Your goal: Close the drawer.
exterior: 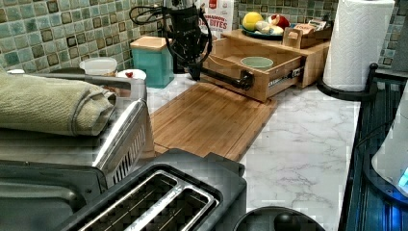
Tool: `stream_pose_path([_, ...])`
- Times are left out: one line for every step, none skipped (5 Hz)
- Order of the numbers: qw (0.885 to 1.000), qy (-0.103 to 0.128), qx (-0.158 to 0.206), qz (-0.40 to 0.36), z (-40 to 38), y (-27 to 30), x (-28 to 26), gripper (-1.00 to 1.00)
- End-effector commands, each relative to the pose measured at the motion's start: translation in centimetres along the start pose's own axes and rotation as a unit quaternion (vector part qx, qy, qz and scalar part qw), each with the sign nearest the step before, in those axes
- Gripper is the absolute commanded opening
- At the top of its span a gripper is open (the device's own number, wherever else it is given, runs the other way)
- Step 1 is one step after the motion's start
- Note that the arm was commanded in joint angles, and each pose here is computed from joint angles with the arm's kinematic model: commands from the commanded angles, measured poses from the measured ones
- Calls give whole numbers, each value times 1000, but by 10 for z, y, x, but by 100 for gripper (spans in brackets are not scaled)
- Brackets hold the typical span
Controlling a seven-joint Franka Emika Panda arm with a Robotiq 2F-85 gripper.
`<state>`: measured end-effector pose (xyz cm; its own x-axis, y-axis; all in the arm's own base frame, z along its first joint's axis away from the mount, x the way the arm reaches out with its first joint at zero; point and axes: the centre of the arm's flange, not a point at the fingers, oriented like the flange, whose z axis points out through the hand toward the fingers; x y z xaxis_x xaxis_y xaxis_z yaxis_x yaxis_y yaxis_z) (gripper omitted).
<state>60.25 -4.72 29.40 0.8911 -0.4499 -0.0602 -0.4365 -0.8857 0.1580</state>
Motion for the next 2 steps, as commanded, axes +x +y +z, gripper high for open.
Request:
stream_pose_path([993,67,-6,-94,-46,8,20,-100])
stream_pose_path([993,62,-8,-99,-30,6,22,-100])
